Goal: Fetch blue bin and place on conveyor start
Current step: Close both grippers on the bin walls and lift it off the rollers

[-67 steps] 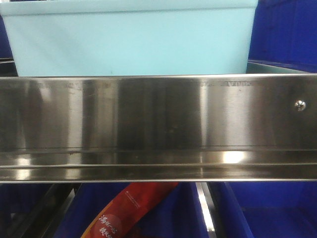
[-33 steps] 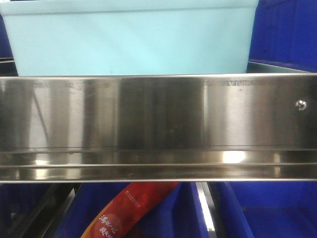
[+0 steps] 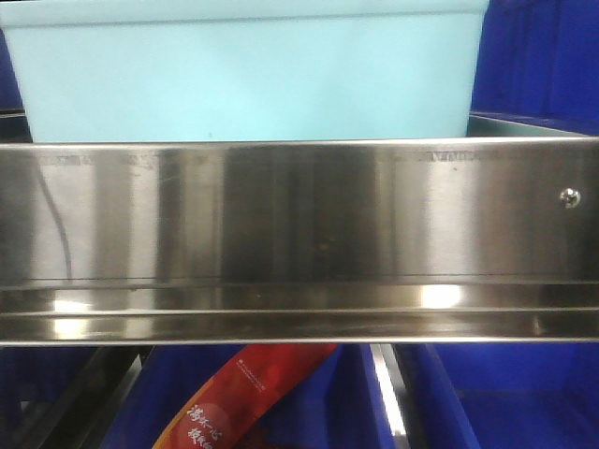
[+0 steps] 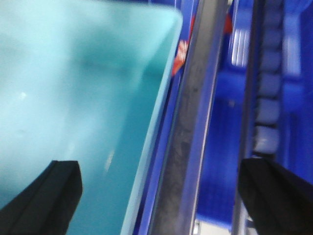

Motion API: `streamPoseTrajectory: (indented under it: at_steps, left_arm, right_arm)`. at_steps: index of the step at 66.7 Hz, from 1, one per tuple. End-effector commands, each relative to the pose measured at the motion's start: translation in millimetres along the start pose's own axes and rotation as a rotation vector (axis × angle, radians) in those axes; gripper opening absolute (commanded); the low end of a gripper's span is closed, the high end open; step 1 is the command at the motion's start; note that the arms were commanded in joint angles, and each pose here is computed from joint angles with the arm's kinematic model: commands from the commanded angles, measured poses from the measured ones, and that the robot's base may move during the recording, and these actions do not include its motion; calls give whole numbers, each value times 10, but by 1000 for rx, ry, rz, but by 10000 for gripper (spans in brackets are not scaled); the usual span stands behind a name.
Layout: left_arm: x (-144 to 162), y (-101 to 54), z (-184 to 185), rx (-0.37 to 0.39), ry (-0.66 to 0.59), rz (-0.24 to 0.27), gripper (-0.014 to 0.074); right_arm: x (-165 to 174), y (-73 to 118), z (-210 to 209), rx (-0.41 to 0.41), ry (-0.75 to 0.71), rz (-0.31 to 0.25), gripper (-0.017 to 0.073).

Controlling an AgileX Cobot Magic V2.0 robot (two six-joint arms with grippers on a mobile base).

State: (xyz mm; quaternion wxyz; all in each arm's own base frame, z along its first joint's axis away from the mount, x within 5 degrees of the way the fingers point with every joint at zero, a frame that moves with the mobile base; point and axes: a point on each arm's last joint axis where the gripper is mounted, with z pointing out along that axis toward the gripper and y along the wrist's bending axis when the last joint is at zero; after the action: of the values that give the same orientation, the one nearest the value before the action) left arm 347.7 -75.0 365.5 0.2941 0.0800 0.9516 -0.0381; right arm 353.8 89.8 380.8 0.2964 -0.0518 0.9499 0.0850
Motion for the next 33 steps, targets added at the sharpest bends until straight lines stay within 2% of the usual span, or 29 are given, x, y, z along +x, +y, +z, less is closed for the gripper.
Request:
streamPoseTrajectory:
  at_steps: [1, 12, 17, 21, 24, 25, 32, 33]
  left_arm:
    - [-47, -37, 113, 19, -12, -15, 477]
    - [-46, -41, 339, 20, 27, -18, 475]
    - [-43, -41, 345, 20, 31, -18, 465]
    - [-43, -41, 345, 20, 31, -18, 421]
    - [-43, -41, 345, 20, 31, -18, 357]
    - [-43, -41, 345, 20, 31, -18, 330]
    - [-43, -41, 345, 20, 31, -18, 111]
    - [-43, -41, 345, 20, 31, -18, 53]
  right_arm:
    - [-16, -22, 168, 17, 31, -1, 547]
    - [-7, -40, 456, 25, 82, 2, 533]
    - [-3, -45, 526, 26, 93, 3, 465]
    - [1, -49, 578, 28, 102, 3, 360]
    - [3, -51, 601, 28, 106, 4, 254]
    - [2, -50, 599, 28, 106, 4, 235]
    - [7, -54, 640, 30, 114, 4, -75]
    - [7, -54, 641, 30, 114, 4, -114]
